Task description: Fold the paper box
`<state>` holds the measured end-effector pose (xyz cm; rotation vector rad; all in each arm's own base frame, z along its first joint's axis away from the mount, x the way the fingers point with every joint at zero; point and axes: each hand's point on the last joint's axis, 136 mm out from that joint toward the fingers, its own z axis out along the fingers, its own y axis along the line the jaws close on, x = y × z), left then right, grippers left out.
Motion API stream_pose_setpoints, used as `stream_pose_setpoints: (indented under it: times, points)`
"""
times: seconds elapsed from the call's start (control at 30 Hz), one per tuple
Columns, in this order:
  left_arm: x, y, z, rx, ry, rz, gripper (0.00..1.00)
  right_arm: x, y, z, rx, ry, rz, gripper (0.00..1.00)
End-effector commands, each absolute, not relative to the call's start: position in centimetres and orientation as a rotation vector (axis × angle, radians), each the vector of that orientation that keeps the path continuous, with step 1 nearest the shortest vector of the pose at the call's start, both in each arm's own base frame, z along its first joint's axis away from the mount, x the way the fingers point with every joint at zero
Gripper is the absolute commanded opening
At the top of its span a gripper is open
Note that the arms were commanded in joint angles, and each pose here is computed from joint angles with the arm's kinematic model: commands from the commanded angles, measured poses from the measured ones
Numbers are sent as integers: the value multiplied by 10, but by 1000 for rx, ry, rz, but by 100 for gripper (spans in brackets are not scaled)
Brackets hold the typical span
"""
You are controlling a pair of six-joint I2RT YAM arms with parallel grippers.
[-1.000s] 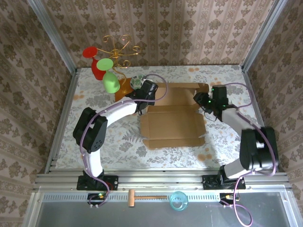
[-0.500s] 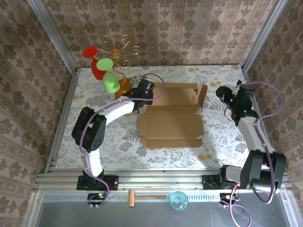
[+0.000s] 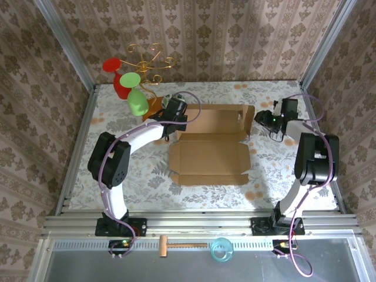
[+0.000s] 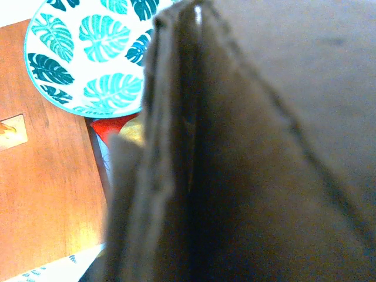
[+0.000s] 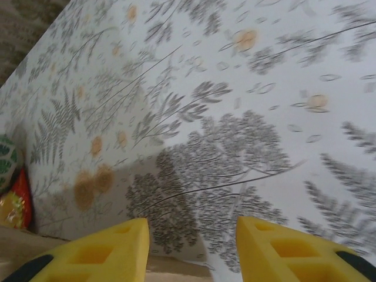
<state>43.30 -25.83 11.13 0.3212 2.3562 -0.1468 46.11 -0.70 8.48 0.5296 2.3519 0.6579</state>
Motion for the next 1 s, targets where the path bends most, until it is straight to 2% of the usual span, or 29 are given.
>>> stream_pose_setpoints:
  times: [0.0,0.27,0.5,0.97]
  points:
    - [433,-257,114,347,2365,-135,0,464,18,94,392,2350,757,42]
    - [437,-261,108,386,2366,-121,0,436,38,109,225,2247,838,40]
    - [442,-263,101,504,2347,-117,0,426,39,112,178,2247,800,40]
    - [442,-270,94,605,2316,-173,0,424,65,126,-40,2275,747,43]
